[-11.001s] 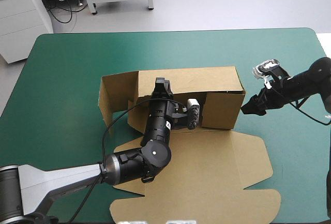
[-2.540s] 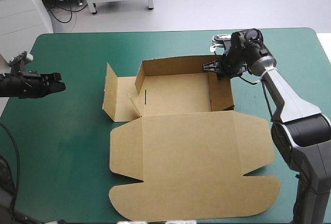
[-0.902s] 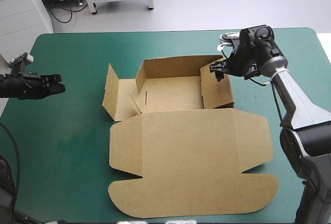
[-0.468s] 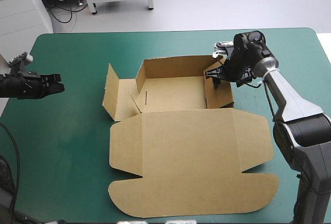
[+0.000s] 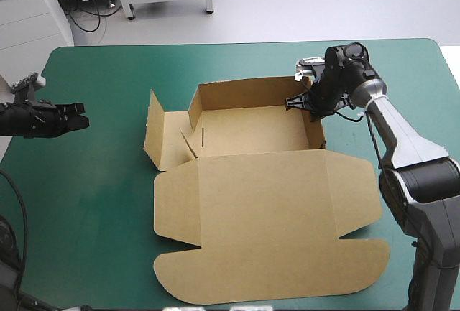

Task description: Fold the box

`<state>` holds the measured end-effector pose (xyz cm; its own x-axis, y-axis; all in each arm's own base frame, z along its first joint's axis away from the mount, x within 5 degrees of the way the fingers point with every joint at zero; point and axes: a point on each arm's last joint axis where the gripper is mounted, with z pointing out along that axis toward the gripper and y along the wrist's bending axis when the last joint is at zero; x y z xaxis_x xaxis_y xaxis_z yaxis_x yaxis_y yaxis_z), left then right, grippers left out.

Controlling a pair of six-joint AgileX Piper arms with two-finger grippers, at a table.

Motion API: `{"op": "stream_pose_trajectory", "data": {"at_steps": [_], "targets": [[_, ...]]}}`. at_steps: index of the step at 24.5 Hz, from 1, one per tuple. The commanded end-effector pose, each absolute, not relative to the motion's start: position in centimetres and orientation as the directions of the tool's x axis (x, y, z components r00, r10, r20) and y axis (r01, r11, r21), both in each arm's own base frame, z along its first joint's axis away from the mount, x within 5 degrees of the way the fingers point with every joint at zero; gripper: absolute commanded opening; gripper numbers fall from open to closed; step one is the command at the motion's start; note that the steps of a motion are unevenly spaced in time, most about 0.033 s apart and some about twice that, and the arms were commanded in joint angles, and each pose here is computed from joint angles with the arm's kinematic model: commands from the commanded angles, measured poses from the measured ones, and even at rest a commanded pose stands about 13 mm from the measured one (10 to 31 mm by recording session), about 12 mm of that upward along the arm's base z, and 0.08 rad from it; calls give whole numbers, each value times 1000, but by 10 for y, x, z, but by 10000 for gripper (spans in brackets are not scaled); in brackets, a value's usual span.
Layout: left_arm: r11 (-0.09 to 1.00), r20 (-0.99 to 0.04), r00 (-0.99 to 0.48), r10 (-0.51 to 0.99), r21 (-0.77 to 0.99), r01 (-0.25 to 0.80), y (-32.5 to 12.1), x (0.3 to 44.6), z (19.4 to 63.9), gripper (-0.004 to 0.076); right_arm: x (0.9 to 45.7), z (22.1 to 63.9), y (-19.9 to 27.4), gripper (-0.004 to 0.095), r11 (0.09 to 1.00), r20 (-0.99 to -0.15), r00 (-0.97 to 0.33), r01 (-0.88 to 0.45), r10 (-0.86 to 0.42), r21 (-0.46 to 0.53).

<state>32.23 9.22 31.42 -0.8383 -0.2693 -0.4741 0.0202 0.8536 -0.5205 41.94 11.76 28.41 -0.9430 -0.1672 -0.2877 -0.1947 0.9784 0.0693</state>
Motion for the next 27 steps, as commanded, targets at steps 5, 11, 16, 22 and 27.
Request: {"op": "stream_pose_trajectory", "data": {"at_steps": [5,11,16,22,27], "targets": [[850,-535,-797,-281,-525,53,88,318,338,-32,403,330,114,-19,965,-383,-903,-244,-192,91],[841,-517,-812,-270,-537,63,86,316,337,-32,370,388,106,-20,962,-509,-842,-259,-179,90],[846,-531,-800,-278,-530,58,87,318,338,-32,313,458,84,-20,973,-670,-729,-225,-140,42],[830,-499,-814,-296,-556,38,86,316,337,-32,264,499,80,-21,950,-757,-648,-280,-82,136],[821,-476,-833,-283,-570,47,83,313,337,71,251,508,83,-22,927,-772,-633,-323,-60,193]]}}
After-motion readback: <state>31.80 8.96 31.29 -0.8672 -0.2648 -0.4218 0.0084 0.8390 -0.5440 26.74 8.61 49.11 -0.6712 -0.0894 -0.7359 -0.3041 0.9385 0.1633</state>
